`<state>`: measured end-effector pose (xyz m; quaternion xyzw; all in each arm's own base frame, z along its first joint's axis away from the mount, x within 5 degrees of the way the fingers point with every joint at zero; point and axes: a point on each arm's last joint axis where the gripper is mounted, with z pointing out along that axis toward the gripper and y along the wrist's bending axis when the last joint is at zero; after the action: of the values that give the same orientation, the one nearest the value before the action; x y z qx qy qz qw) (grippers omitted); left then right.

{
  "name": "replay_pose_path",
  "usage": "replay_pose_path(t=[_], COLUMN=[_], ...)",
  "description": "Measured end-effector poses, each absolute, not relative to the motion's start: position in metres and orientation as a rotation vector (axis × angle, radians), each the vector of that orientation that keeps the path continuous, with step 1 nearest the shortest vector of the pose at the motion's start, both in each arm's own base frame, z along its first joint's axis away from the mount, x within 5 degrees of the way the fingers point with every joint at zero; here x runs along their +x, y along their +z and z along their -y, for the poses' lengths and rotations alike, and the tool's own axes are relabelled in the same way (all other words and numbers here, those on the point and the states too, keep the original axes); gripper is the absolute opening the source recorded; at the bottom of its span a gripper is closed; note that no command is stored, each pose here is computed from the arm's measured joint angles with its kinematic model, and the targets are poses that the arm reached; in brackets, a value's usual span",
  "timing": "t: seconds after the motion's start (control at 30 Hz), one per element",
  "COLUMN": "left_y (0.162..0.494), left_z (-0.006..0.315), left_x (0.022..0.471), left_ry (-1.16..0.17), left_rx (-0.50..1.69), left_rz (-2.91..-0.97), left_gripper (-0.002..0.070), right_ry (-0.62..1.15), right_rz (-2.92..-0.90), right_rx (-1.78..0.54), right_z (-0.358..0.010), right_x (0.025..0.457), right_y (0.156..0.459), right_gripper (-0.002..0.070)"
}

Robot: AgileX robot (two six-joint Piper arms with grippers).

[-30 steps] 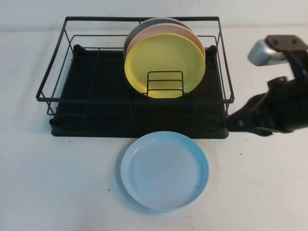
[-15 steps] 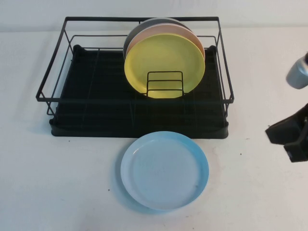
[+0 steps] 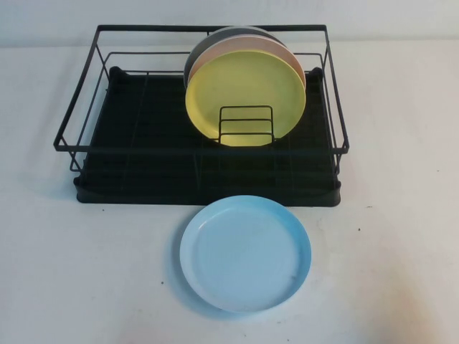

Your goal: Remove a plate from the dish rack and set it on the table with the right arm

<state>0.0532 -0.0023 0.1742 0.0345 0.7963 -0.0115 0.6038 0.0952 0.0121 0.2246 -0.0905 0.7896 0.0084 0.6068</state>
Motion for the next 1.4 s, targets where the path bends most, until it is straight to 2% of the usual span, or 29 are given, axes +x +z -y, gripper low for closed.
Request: replay_pose_path(t=[0.17, 0.4, 0.77, 1.1, 1.4], left_y=[0.174, 0.174, 0.174, 0.174, 0.174], left_z=[0.002, 0.002, 0.002, 0.002, 0.002], left_x=[0.053, 0.053, 0.053, 0.053, 0.053], left_ry=[-0.027, -0.027, -0.027, -0.027, -0.027], left_rx=[0.080, 0.080, 0.080, 0.080, 0.080], left_rz=[-1.843, -1.843, -1.843, -1.843, -1.843], left_gripper=[-0.0006, -0.0006, -0.0006, -0.0006, -0.0006], right_ry=[-0.020, -0.020, -0.002, 0.080, 0.086], right_rz=[-1.685, -1.564, -1.607, -1.847, -1.855], right_rx=[-0.123, -0.115, -0.130, -0.075, -0.062], right_z=[-0.004, -0.004, -0.006, -0.007, -0.007], right_x=[0.073, 0.058, 0.057, 0.053, 0.053], right_y=[0.198, 0.199, 0.194, 0.173, 0.172], right_gripper=[-0.0018, -0.0018, -0.0018, -0.0018, -0.0018])
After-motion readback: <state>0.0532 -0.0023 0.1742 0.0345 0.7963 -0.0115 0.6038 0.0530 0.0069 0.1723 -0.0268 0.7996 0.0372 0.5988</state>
